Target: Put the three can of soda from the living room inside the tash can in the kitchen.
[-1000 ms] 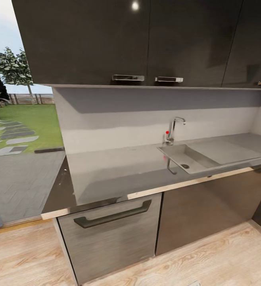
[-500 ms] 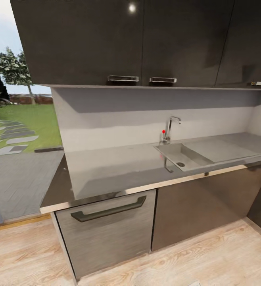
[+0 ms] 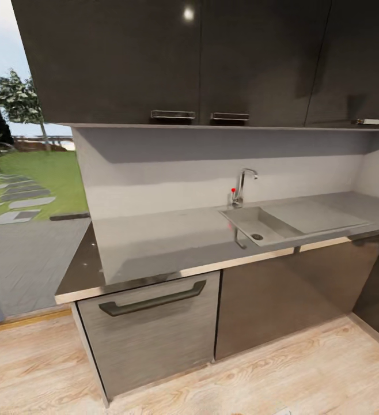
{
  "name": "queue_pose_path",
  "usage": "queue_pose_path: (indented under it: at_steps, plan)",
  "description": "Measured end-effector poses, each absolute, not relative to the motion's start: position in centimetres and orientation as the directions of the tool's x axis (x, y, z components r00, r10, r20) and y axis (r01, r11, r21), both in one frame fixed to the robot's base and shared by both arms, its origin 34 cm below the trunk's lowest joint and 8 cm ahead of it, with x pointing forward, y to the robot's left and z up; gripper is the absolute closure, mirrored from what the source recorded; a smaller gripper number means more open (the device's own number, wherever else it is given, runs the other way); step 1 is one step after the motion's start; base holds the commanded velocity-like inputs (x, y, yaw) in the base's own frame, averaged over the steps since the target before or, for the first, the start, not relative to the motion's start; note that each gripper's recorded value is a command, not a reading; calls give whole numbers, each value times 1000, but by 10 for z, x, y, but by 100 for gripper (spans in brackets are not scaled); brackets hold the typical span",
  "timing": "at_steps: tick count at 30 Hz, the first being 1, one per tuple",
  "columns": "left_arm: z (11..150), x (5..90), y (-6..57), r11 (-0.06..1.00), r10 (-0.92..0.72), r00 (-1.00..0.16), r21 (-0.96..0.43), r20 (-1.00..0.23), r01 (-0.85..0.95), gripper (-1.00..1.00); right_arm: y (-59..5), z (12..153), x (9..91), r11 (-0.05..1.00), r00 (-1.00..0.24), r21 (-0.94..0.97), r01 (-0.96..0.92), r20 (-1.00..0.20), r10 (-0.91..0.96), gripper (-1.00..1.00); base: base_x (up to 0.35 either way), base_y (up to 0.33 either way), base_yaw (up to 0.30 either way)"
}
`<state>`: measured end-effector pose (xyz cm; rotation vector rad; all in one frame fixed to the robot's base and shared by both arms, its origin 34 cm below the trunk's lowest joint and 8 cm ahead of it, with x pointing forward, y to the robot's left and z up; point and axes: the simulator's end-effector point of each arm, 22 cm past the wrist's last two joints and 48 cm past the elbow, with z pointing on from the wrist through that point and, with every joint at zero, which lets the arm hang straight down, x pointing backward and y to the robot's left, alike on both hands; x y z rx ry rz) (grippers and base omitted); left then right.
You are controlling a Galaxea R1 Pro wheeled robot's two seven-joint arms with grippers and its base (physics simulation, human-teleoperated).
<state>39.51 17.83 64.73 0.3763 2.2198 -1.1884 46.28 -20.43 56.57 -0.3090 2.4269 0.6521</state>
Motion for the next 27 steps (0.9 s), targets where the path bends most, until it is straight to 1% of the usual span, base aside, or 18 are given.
queue_pose_path:
  at_steps: [11,27]
  plan:
    - [647,395,178,562,-26,-788,-661,-615,497,-100,-204,566,463,852,-793,380,-360,-606,-65,-100,-52,-8,0]
    - [647,395,178,562,-26,-789,-662,-614,497,-100,-204,566,463,853,-792,379,-360,-607,-65,-100,-7,0,0]
